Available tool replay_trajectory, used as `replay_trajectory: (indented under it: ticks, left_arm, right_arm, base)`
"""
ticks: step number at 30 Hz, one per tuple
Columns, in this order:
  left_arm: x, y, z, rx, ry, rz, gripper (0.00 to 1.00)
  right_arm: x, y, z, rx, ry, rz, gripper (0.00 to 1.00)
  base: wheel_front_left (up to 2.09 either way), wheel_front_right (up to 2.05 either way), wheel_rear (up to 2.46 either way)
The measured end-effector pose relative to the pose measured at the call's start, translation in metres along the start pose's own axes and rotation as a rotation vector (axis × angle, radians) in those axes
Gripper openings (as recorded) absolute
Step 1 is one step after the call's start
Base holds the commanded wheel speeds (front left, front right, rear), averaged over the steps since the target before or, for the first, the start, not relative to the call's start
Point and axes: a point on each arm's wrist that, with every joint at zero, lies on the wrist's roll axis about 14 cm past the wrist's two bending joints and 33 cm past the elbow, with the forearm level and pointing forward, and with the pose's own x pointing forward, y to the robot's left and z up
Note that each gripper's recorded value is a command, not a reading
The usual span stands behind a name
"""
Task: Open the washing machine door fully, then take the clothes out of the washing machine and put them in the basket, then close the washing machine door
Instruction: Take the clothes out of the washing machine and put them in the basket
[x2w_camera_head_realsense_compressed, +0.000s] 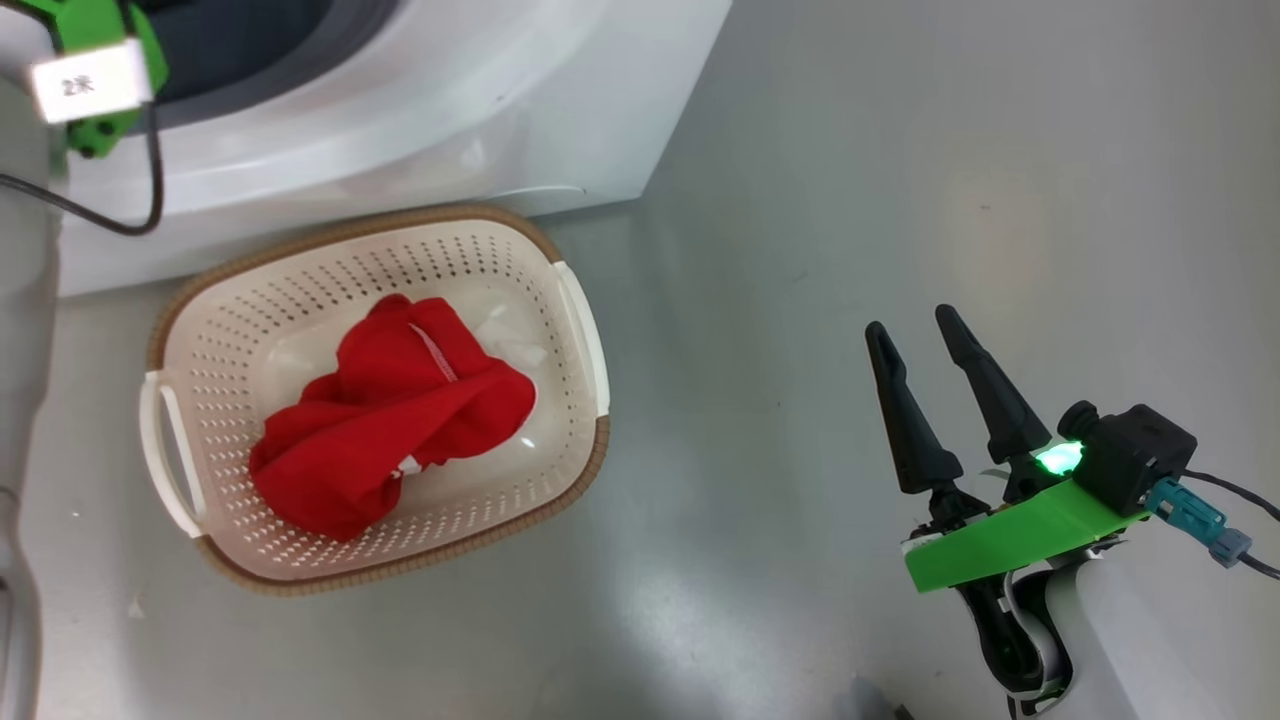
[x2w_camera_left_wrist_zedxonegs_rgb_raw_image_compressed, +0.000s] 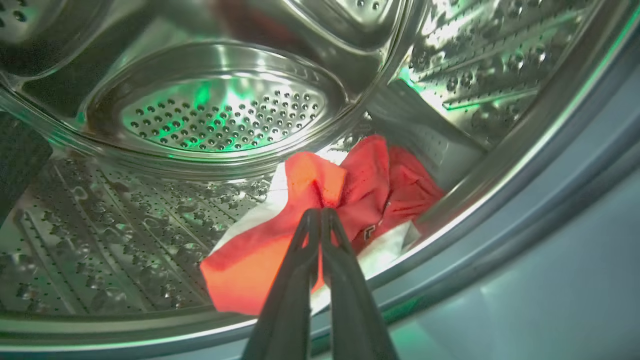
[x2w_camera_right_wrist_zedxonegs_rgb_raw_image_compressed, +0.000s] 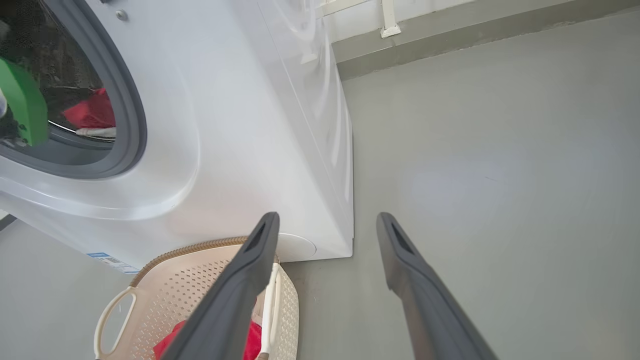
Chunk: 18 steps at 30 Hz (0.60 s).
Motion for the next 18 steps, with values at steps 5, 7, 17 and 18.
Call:
replay_trajectory:
  ticks: [5,7,17,18]
  left_arm:
    - [-0.011,0.014,0.017,-0.223,-0.066,0.044,0.00]
    - [-0.016,0.018,0.022,-0.329,-0.093,0.057,0.00]
    - [-0.062,0.017,0.021,-0.681,-0.177,0.051,0.00]
    - [-0.066,0.019,0.026,-0.694,-0.196,0.054,0.00]
  right_arm:
    - [0.000,0.006,0.007,-0.001,-0.017,0.018,1.00]
    - [0.000,0.008,0.009,-0.002,-0.023,0.026,1.00]
    - [-0.012,0.017,0.022,-0.018,-0.046,0.058,1.00]
    - [-0.014,0.016,0.023,-0.019,-0.048,0.057,1.00]
  base:
    - [0.00,0.00,0.00]
    - [0.00,0.00,0.00]
    - [0.00,0.00,0.00]
    - [0.00,0.00,0.00]
